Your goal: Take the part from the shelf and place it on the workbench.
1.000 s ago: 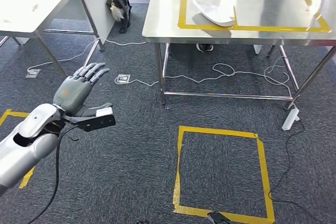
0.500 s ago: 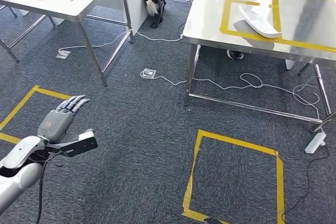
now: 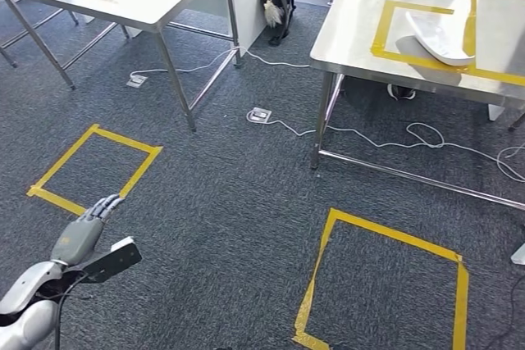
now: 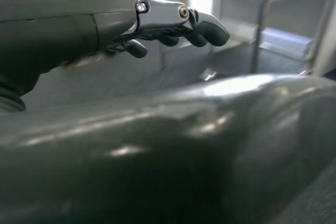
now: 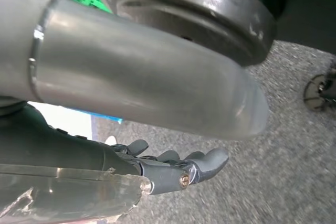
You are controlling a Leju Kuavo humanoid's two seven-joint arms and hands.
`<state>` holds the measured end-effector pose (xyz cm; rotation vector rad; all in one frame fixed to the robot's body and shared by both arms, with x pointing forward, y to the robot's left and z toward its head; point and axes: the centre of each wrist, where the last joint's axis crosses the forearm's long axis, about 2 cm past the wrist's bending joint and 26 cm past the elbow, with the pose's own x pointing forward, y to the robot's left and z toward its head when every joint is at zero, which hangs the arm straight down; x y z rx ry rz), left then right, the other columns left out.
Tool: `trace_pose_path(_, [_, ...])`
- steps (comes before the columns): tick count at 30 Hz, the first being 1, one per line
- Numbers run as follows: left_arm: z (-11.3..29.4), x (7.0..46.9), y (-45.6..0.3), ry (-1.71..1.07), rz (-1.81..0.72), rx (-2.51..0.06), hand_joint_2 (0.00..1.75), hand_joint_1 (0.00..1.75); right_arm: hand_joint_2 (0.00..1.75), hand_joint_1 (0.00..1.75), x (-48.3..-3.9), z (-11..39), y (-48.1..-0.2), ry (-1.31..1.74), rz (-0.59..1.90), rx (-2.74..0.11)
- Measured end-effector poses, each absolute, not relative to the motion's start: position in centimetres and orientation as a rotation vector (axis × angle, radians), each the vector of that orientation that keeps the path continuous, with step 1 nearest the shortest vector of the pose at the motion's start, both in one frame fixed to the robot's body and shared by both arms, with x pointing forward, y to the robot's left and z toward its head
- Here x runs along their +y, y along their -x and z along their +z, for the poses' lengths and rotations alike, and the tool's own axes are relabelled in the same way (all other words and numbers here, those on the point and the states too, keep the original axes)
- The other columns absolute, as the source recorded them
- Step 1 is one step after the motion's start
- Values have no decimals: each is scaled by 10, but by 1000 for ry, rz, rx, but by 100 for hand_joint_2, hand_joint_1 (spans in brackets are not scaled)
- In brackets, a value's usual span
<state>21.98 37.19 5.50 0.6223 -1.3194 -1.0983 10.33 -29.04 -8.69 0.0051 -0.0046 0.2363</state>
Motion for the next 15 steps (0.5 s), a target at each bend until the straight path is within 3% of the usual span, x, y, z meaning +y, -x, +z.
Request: trace_pose_path(15, [-20, 382, -122, -488, -579, -917, 0, 0, 0, 0, -291, -86, -80, 31, 118, 5])
